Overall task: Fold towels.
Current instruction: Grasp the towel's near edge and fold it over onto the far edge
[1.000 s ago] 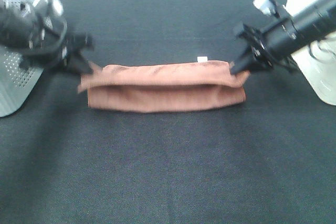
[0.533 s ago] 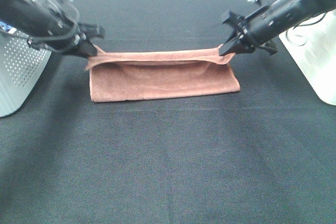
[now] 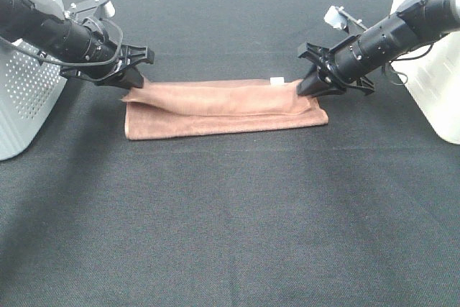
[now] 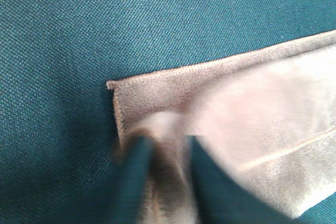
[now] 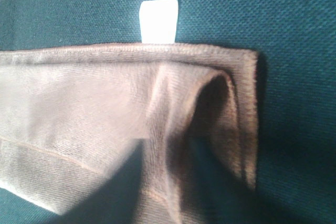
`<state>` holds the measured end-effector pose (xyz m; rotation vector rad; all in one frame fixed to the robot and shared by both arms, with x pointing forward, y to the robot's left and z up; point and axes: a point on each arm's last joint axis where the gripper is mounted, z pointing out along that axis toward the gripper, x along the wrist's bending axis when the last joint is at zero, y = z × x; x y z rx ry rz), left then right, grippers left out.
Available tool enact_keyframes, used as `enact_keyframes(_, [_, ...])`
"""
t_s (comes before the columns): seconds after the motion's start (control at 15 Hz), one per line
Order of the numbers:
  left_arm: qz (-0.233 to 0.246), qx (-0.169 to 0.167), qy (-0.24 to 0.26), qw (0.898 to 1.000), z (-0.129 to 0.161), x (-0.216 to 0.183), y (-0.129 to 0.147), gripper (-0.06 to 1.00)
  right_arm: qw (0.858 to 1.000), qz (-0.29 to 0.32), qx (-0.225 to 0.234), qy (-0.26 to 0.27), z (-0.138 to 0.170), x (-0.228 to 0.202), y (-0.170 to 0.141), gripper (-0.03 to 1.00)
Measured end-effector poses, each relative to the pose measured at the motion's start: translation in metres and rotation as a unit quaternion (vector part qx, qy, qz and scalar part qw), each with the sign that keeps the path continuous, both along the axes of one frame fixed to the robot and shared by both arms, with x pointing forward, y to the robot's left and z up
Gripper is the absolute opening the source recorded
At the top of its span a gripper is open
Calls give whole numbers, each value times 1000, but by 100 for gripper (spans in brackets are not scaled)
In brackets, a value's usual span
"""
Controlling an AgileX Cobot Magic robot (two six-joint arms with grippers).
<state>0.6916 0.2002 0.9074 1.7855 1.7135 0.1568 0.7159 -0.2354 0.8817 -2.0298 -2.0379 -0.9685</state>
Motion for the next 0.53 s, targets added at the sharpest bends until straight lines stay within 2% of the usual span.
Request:
enact_keyframes(0.13, [1,-5,9,1000,0,-1,-1,62,1000,3,-3,2,1,-1,0,62])
enact_keyframes(0.2, [0,-9,17,1000,-1,-2,-1,70,1000,6,-8,4,5,-2,-1,68])
enact_keyframes(0.33, [-1,-3,42,999,-3,-6,0,75,999,4,-30,27,18,-8,-4,72])
enact_keyframes(0.4, [13,6,56,998,-5,-7,3,76,997,-2,-57,52,21,-12,-9,73])
enact_keyframes(0.53, [31,4,74,997,-9,-7,4,76,994,-3,-79,69,18,-15,-12,73])
